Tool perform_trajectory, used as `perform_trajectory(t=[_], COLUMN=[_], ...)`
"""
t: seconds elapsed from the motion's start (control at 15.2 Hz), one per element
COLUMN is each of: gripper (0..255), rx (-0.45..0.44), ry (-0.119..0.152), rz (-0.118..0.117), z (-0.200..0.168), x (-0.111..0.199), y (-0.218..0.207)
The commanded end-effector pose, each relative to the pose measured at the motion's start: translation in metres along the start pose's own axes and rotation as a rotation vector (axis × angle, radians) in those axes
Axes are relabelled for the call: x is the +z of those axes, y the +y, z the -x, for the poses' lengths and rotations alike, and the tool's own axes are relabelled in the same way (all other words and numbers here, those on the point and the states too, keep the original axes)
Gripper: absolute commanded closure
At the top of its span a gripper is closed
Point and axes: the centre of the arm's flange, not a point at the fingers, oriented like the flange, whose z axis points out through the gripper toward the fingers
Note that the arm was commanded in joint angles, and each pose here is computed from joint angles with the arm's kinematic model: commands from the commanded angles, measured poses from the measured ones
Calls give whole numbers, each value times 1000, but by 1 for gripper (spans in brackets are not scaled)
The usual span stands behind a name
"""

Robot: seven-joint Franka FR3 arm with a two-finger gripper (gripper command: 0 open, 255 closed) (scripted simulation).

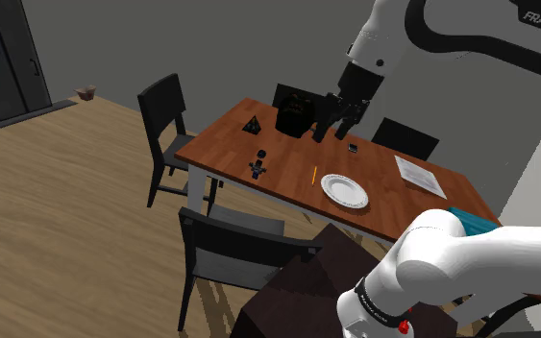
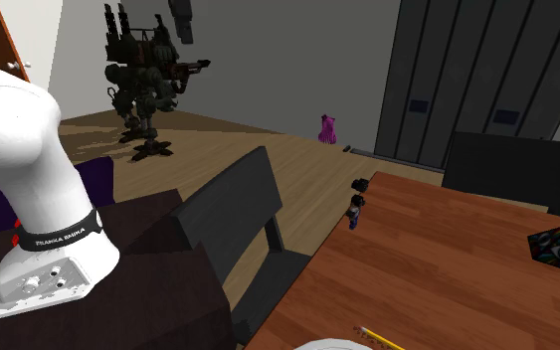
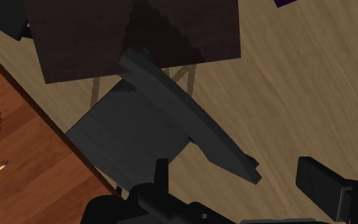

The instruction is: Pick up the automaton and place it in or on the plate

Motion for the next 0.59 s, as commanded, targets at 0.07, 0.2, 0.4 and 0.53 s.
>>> perform_trajectory(t=[0.07,0.2,0.4,0.53], gripper=[0,0,0,0], rx=[1,4,8,10], ry=[-1,-4,-9,-12], rz=[1,3,6,8], z=[-10,-30,-59,-78], x=[7,22,44,59], y=[5,15,31,42])
